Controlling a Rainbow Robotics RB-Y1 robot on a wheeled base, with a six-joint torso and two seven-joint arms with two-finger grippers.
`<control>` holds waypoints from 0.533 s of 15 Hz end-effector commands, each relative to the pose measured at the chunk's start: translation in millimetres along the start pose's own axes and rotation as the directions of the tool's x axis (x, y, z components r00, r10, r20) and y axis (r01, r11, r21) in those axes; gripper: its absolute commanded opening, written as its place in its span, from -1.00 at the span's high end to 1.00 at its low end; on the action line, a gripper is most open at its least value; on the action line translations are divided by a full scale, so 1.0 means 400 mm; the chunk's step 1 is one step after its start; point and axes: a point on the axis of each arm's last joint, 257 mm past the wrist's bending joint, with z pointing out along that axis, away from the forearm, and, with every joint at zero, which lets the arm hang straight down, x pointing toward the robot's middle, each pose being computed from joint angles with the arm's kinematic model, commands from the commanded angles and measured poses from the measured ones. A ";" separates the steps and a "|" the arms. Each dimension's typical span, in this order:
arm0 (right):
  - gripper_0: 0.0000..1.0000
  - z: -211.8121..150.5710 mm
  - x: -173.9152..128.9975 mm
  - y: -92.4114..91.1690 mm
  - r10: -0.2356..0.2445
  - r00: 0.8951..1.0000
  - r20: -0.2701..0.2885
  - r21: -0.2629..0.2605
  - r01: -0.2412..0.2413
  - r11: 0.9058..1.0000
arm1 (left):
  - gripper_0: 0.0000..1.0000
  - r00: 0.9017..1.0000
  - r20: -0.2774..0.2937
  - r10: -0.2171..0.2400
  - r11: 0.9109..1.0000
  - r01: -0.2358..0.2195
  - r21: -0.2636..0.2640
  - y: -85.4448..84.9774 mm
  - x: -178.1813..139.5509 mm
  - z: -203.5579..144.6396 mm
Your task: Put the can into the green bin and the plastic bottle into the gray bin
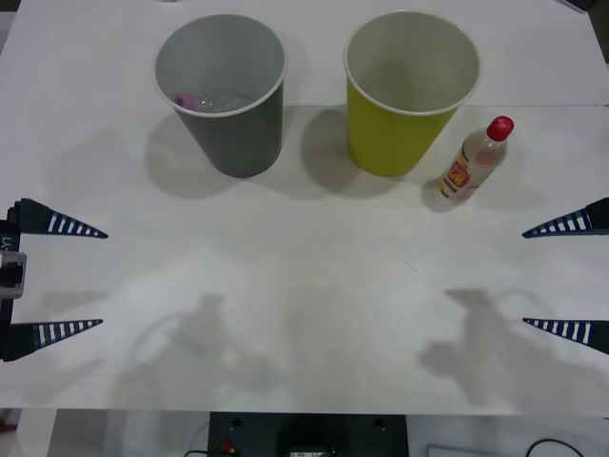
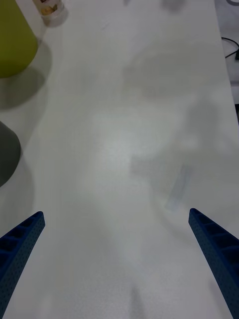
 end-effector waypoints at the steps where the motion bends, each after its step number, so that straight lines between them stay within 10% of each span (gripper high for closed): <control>1: -1.00 0.000 0.000 0.000 0.000 1.000 0.000 0.000 0.000 1.000 | -1.00 1.000 0.000 0.000 1.000 0.000 0.000 0.000 0.000 0.000; 8: -1.00 0.025 -0.012 0.020 0.034 0.999 0.032 0.020 -0.034 0.999 | -1.00 1.000 0.000 0.000 1.000 0.000 0.000 0.000 0.000 0.000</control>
